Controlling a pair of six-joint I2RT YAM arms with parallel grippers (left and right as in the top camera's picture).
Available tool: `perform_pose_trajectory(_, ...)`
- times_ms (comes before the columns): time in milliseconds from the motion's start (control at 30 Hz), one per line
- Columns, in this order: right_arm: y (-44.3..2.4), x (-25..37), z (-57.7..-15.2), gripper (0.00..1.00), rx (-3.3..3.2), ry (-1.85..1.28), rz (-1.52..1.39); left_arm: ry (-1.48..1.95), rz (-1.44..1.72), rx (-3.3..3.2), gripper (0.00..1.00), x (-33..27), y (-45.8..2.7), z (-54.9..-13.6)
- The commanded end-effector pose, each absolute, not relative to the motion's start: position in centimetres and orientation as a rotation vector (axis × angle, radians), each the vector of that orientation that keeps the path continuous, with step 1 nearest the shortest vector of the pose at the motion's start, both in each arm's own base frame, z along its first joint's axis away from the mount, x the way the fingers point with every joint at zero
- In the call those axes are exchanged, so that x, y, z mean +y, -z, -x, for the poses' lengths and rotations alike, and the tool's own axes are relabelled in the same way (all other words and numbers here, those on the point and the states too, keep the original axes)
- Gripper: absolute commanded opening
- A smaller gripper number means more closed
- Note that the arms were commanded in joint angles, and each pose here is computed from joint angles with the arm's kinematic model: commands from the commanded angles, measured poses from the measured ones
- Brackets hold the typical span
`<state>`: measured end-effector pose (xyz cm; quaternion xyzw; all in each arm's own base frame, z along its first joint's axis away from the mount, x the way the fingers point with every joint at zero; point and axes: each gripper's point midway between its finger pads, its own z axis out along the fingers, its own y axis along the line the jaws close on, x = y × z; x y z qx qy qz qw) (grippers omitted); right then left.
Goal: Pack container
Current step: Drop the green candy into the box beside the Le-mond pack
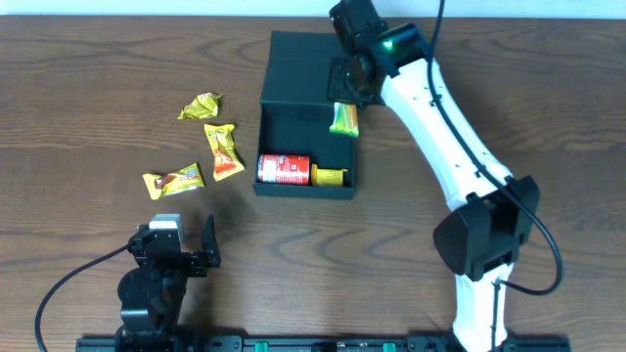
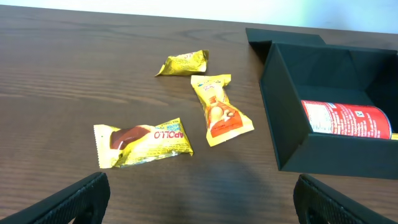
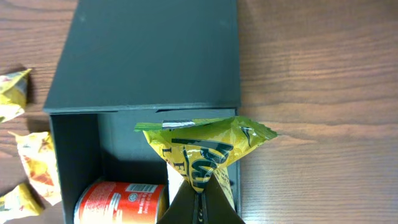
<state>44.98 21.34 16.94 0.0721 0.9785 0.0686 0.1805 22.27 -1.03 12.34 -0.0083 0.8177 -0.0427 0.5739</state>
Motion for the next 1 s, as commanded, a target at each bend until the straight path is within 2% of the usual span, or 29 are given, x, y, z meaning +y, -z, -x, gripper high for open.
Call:
perform_pose_trajectory(0, -15.6, 22.0, -44.4, 0.02, 2.778, -0.127, -0.239, 0.096, 0.0, 1.936, 0.95, -1.2, -11.4, -22.2)
perform_pose_trajectory(600, -8.5, 22.9, -41.9, 0.02, 2.954, 0.072, -0.203, 0.097, 0.001, 1.936, 0.95, -1.2, -11.4, -22.2)
perform_pose_trajectory(967, -7.6, 22.4, -41.7, 0.02, 2.981, 0.138, -0.024, 0.097, 0.001, 1.936, 0.95, -1.2, -11.4, -22.2)
